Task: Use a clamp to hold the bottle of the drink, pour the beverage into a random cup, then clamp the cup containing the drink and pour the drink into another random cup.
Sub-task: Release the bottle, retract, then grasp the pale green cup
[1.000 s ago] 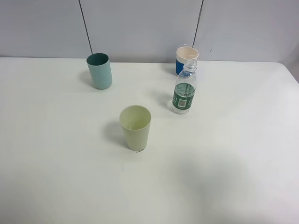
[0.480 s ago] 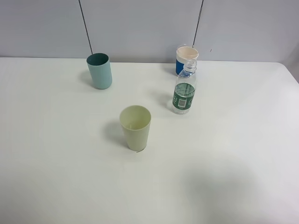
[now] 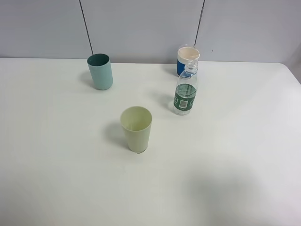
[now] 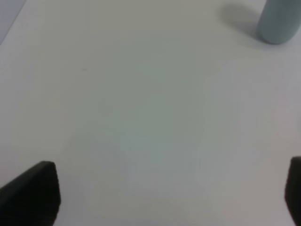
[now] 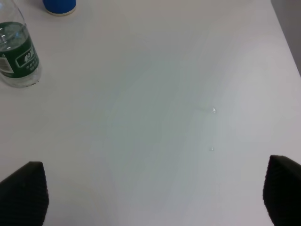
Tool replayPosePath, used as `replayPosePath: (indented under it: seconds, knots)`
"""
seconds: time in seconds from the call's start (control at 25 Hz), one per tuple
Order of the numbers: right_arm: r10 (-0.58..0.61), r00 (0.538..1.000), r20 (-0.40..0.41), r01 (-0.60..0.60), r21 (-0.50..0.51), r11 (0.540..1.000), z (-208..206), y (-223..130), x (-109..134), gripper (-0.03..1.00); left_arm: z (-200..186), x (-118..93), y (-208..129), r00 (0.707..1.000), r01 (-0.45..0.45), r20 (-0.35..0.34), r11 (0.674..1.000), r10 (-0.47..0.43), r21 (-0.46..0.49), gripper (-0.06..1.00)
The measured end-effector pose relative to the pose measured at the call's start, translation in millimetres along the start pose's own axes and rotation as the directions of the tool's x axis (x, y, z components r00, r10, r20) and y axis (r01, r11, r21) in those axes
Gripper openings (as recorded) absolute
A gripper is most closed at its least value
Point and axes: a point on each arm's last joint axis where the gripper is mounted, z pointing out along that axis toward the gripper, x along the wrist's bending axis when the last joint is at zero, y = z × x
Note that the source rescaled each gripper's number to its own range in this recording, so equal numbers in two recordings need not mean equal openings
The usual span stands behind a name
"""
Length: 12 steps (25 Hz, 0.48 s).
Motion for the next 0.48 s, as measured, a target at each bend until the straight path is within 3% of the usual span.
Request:
replayPosePath:
  seconds: [0.48]
  knots:
    - [0.0, 1.0, 0.0, 0.0, 0.0, 1.0, 0.0, 0.0, 0.0, 0.82, 0.0, 0.0, 0.0, 1.0, 0.0, 0.0, 1.0, 0.0, 0.0, 0.9]
